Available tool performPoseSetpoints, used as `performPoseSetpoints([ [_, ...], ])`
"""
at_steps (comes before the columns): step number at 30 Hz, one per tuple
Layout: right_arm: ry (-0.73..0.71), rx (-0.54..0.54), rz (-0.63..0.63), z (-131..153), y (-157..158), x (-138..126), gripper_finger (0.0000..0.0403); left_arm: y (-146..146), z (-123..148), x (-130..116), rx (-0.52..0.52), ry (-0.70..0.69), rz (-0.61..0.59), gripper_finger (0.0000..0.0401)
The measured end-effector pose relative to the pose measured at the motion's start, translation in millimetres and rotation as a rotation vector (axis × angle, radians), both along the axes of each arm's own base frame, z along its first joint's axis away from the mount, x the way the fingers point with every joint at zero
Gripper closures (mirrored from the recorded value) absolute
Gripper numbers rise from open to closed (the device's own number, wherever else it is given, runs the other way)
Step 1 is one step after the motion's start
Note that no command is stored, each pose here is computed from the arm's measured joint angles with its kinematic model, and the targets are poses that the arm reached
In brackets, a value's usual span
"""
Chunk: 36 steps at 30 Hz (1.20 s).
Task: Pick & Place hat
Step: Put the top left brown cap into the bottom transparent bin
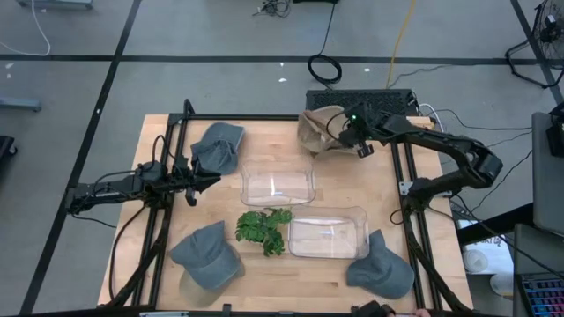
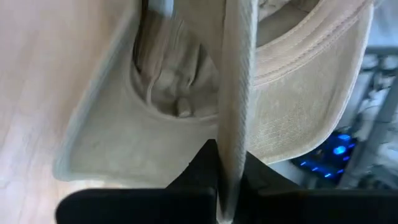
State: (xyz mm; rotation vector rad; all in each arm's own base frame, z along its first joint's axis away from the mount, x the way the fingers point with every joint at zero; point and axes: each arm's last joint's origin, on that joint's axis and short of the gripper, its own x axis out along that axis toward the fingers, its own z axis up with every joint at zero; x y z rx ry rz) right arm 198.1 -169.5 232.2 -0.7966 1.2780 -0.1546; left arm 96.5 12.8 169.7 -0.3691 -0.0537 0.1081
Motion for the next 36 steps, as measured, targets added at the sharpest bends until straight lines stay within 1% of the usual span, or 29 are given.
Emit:
performPoseSetpoints([
  [4,-0.066,-0.052,0.027,20,14,-4,0.0401,0,0,0,-0.001,0.000,0.000,0.0324],
  [7,-0.138,-0.072,0.023,33,25,-7,0.0401,0,0,0,-0.001,0.000,0.000,0.0324],
  [11,-0.228,-0.076,-0.007,45,38,-9,0.0402,0,0,0,0.000,0.000,0.000,0.0324],
  [16,-0.336,-0.103,-0.086,58,51,-11,0.0402,0,0,0,0.000,0.000,0.000,0.0324],
  [20,-0.459,-0.085,-0.105,68,61,-10,0.0402,0,0,0,0.000,0.000,0.000,0.0324],
  [27,-0.613,-0.056,-0.077,81,79,-5,0.0402,0,0,0,-0.001,0.000,0.000,0.0324],
  [34,-0.748,0.045,-0.062,86,100,6,0.0403,0,0,0,-0.001,0.000,0.000,0.0324],
  [36,-0.781,0.068,-0.083,87,106,8,0.0403,0,0,0,0.000,0.000,0.000,0.0324],
])
